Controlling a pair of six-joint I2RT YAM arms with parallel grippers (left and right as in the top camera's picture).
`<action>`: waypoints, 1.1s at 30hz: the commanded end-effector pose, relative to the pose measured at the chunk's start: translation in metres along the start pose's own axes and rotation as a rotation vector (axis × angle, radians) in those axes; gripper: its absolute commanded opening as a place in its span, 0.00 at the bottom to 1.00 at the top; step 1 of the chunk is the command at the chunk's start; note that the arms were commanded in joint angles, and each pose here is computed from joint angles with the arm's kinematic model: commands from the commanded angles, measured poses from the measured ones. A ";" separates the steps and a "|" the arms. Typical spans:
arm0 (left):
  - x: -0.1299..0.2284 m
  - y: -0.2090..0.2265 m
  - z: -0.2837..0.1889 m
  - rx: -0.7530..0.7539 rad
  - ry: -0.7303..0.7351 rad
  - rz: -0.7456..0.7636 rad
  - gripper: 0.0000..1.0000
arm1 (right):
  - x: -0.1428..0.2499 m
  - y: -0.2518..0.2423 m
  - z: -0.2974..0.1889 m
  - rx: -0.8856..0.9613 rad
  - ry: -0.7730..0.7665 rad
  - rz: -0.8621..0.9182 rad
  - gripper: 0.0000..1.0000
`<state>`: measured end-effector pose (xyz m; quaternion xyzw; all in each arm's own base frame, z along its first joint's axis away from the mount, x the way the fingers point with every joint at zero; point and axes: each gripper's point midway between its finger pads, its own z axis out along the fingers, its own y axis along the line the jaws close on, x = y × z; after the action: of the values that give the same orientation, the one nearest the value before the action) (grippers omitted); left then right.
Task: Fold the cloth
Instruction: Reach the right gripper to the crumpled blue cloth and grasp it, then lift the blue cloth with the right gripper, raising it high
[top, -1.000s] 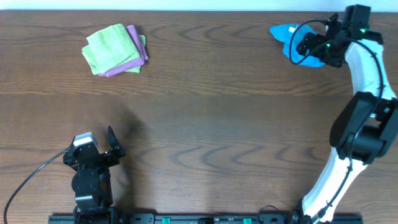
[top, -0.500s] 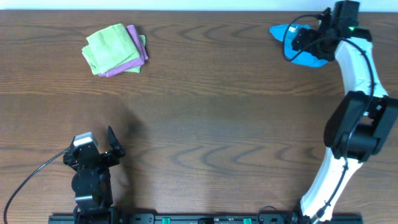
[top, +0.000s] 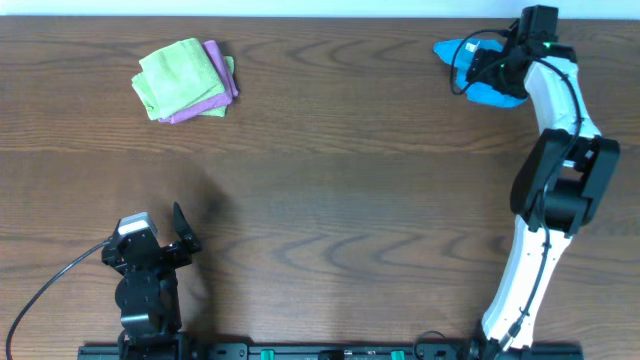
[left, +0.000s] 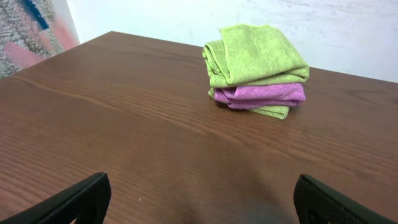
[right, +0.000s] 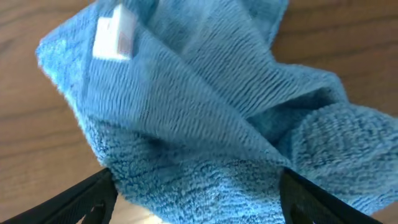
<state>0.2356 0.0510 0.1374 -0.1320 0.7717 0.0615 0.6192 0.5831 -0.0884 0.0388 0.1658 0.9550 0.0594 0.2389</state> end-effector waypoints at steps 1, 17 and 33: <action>0.016 0.004 0.003 -0.018 0.035 0.026 0.95 | -0.025 -0.004 -0.011 0.009 -0.063 0.029 0.82; 0.016 0.004 0.003 -0.018 0.035 0.026 0.95 | 0.002 -0.019 0.009 0.062 0.036 0.038 0.74; 0.016 0.004 0.003 -0.018 0.035 0.026 0.95 | 0.049 -0.010 0.046 0.067 0.186 0.035 0.02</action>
<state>0.2356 0.0511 0.1374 -0.1321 0.7716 0.0616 0.6191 0.5727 -0.0985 0.0068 0.1867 0.9641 0.0343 0.1859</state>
